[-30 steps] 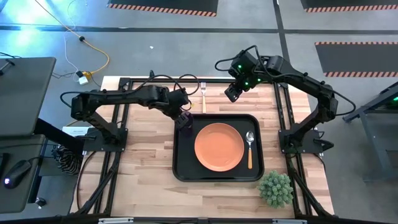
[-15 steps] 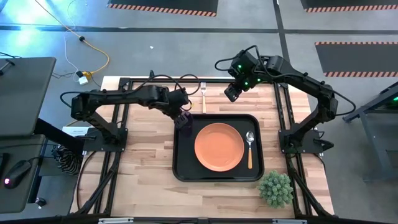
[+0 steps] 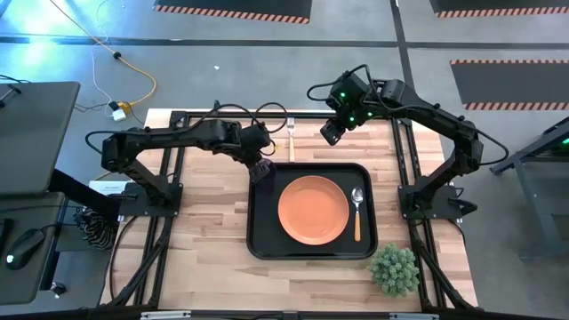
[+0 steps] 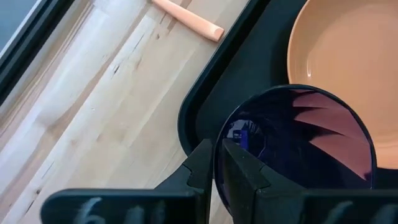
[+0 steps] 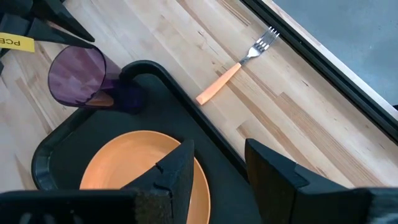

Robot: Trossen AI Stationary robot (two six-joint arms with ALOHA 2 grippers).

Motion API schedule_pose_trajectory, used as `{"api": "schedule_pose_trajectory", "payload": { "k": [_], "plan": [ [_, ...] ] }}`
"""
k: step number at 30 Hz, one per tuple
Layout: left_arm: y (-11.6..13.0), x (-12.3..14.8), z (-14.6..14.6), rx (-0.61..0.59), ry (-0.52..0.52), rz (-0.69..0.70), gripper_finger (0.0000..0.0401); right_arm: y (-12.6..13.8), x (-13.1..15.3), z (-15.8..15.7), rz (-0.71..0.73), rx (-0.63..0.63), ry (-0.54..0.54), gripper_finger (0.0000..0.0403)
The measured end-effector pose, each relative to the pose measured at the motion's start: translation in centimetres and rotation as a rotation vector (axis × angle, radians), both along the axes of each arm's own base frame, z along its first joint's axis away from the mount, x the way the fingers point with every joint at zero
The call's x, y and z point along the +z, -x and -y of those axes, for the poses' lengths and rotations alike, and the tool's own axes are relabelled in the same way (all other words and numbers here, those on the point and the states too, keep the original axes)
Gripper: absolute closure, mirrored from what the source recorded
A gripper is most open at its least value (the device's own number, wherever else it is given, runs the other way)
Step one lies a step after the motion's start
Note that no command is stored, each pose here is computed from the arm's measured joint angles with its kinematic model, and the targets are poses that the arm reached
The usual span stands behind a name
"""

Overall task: Pick and place plate/cup/fork/spoon on tray
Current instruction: Adjust the purple cup, then adjust the orange plate

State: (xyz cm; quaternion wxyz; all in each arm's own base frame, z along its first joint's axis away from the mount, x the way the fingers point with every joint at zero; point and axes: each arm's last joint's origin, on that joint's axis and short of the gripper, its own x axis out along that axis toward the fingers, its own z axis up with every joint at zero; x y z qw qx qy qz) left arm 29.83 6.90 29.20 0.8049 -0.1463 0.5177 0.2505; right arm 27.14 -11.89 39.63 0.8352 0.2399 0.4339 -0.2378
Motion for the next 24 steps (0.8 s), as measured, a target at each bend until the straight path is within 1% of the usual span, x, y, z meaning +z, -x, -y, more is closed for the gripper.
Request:
{"api": "schedule_pose_trajectory", "payload": {
  "k": [5,8,13,17,20,24],
  "plan": [
    [0.1,0.1,0.0,0.005,-0.012,0.002,0.0378,0.0,0.0,0.0,0.0,0.0,0.0,0.0268],
    [0.1,0.7,-0.1,0.007,-0.018,0.008,0.0378,0.0,0.0,0.0,0.0,0.0,0.0,0.0268],
    [-0.2,2.7,-0.2,-0.008,-0.054,0.056,0.0378,0.0,0.0,0.0,0.0,-0.001,-0.002,0.0268],
    [-0.1,4.7,-0.2,-0.015,-0.1,0.076,0.0378,0.2,-0.2,-0.3,-0.031,-0.022,-0.033,0.0268],
    [0.1,5.8,-0.2,-0.027,-0.113,0.079,0.0378,0.3,-0.4,-1.2,-0.075,-0.018,-0.053,0.0268],
    [0.9,6.7,0.0,-0.04,-0.113,0.065,0.0378,0.0,-0.6,-2.8,-0.115,-0.016,-0.045,0.0268]
  ]
}}
